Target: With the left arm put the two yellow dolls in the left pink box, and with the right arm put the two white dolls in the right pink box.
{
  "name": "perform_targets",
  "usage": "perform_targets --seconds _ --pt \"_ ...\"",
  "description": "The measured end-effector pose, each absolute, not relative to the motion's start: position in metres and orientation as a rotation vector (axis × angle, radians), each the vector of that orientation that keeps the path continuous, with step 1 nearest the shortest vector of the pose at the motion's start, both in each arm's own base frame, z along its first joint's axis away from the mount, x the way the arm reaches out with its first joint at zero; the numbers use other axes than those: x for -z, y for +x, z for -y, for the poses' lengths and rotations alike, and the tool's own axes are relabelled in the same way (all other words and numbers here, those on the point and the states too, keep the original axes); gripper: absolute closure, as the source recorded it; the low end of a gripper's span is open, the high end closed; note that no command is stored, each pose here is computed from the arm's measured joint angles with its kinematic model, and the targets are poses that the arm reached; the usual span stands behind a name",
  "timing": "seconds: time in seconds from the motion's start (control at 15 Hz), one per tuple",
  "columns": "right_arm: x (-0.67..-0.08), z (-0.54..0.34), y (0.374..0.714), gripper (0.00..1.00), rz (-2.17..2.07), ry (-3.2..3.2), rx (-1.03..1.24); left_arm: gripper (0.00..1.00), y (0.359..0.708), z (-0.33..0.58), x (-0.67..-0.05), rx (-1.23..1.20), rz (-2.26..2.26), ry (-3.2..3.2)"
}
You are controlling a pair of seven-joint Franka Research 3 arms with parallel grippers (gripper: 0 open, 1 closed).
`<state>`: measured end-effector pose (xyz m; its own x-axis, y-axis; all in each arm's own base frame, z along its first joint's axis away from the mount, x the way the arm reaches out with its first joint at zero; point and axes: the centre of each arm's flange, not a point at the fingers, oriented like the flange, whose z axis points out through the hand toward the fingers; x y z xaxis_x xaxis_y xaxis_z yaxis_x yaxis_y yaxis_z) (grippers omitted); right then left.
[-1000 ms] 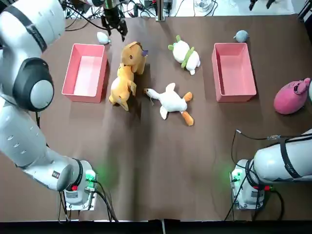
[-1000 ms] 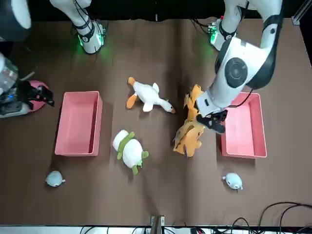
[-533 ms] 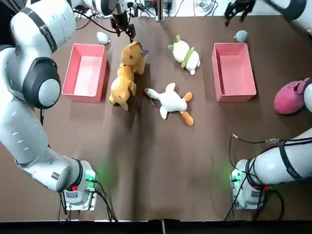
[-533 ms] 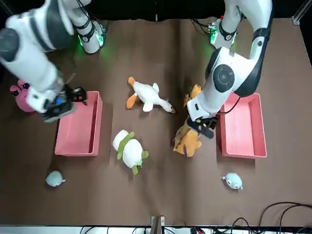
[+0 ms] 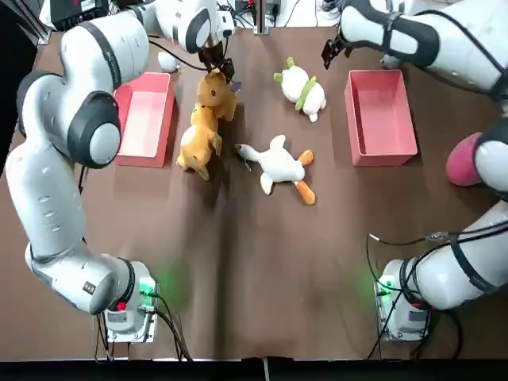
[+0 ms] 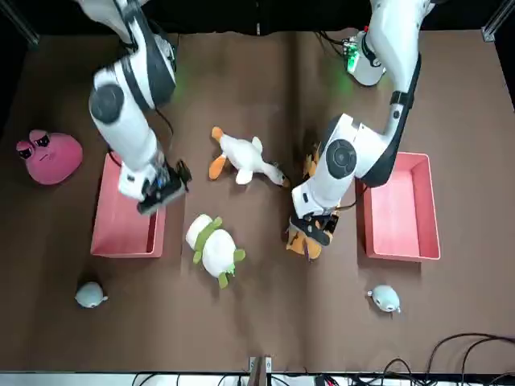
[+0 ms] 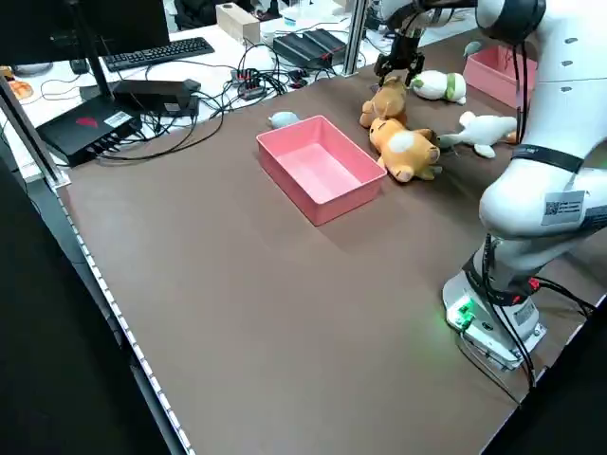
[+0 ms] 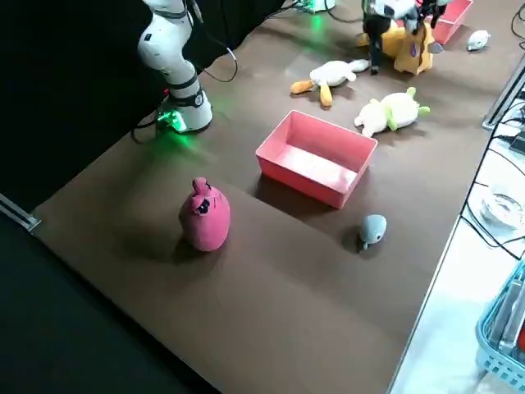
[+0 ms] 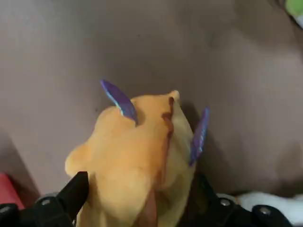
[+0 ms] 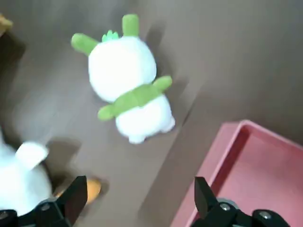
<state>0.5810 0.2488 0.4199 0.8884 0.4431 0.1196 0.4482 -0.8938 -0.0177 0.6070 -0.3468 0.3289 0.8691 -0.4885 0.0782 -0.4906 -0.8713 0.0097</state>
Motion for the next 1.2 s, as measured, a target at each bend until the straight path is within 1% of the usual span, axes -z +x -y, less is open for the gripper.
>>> perform_targets --seconds 0.13,0.2,0.27,0.33,0.47,0.67,0.87,1.07,1.13,1.2 --pt "-0.379 -0.257 0.607 0.0 0.703 -3.005 0.182 0.04 0.611 0.347 -0.315 -0.14 0.819 3.021" --pt "-0.363 -0.262 0.616 0.0 0.704 -3.002 0.183 0.12 0.612 0.346 -0.313 -0.143 0.827 3.025" --pt "-0.343 -0.27 0.624 0.0 0.717 -2.995 0.187 0.22 0.613 0.346 -0.312 -0.152 0.843 3.03" --pt "-0.326 -0.283 0.63 0.0 0.736 -2.983 0.207 0.33 0.614 0.346 -0.314 -0.163 0.852 3.033" --pt "-0.298 -0.307 0.635 0.0 0.768 -2.956 0.272 0.5 0.619 0.342 -0.32 -0.181 0.841 3.035" --pt "-0.279 -0.318 0.637 0.0 0.799 -2.939 0.302 0.67 0.619 0.332 -0.338 -0.125 0.824 3.058" --pt "-0.269 -0.324 0.633 0.0 0.909 -2.914 0.285 0.88 0.617 0.304 -0.388 -0.048 0.774 3.105" --pt "-0.256 -0.324 0.635 0.01 0.984 -2.891 0.314 0.89 0.616 0.241 -0.452 0.009 0.694 3.146" --pt "-0.251 -0.32 0.637 0.18 1.004 -2.888 0.318 0.89 0.619 0.189 -0.476 0.063 0.613 3.171" --pt "-0.251 -0.319 0.638 0.29 1.007 -2.887 0.32 0.89 0.622 0.161 -0.477 0.098 0.553 3.184"
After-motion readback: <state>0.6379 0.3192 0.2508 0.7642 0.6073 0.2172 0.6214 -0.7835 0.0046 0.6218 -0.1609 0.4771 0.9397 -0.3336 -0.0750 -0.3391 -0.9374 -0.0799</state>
